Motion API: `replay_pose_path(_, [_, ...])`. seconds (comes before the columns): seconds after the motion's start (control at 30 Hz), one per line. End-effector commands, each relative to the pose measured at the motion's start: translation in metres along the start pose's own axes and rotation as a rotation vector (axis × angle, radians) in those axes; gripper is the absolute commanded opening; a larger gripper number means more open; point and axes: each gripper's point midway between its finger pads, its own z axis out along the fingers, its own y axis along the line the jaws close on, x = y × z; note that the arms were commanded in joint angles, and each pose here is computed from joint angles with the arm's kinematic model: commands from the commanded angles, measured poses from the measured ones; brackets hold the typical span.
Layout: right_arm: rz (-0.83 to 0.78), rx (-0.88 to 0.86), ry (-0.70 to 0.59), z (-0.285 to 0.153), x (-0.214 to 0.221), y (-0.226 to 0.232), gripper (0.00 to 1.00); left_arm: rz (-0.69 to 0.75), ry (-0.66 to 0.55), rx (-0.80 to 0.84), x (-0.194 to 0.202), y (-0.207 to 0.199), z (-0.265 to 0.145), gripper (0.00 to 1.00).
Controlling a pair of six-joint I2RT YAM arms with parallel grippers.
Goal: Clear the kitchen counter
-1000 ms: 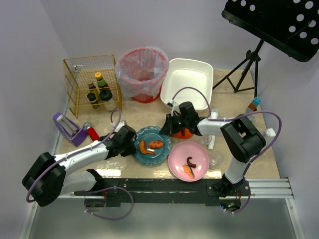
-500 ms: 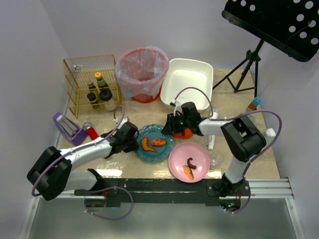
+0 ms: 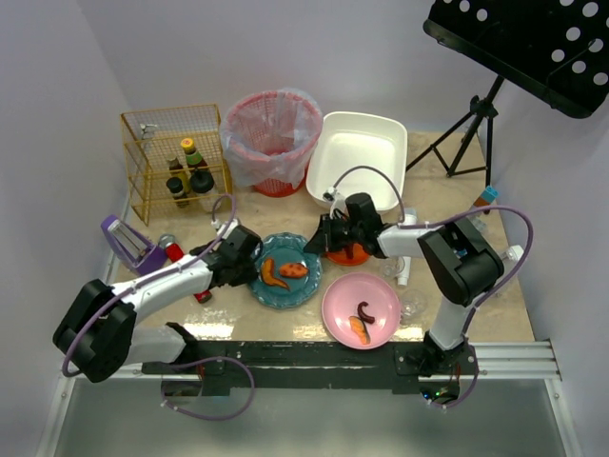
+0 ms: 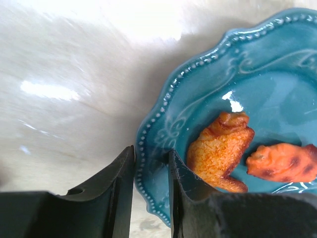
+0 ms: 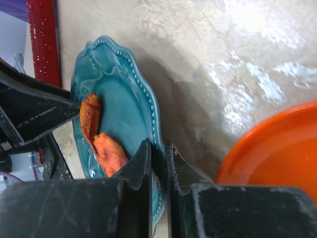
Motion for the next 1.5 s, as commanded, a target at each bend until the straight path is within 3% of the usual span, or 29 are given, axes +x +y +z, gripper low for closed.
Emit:
replay_pose_path(0.0, [-0.031, -0.052, -0.032, 0.008, -0.019, 0.017, 0.0, -0.001, -0.171, -0.192, -0.06, 0.037, -0.006, 0.0])
replay_pose_path(0.23, [-0.019, -0.045, -0.04, 0.021, -0.029, 0.019, 0.0, -0.016, -0.221, -0.249, -0.099, 0.053, -0.004, 0.0])
replay_pose_path(0.53, [-0.016, 0.004, -0.036, 0.04, -0.03, 0.003, 0.0, -0.015, -0.145, -0.301, -0.097, 0.071, 0.018, 0.02])
replay_pose_path(0.63, [-0.015, 0.022, -0.029, 0.044, -0.03, -0.003, 0.0, -0.02, -0.114, -0.276, -0.092, 0.066, 0.025, 0.13])
replay_pose_path(0.7, [-0.021, 0.036, -0.034, 0.045, -0.032, -0.005, 0.0, -0.017, -0.086, -0.273, -0.088, 0.064, 0.029, 0.29])
replay_pose_path(0.8, [-0.02, 0.051, -0.044, 0.044, -0.035, -0.006, 0.0, -0.008, -0.057, -0.286, -0.083, 0.066, 0.033, 0.42])
replay_pose_path(1.03, [-0.011, 0.075, -0.049, 0.044, -0.035, -0.011, 0.0, -0.009, -0.08, -0.3, -0.092, 0.068, 0.02, 0.56])
replay_pose_path(1.23, [-0.01, 0.082, -0.049, 0.045, -0.035, -0.013, 0.0, -0.028, -0.162, -0.291, -0.117, 0.063, -0.011, 0.76])
replay_pose_path(1.47, [-0.018, 0.105, -0.052, 0.045, -0.038, -0.016, 0.0, -0.028, -0.216, -0.291, -0.134, 0.063, -0.041, 0.81])
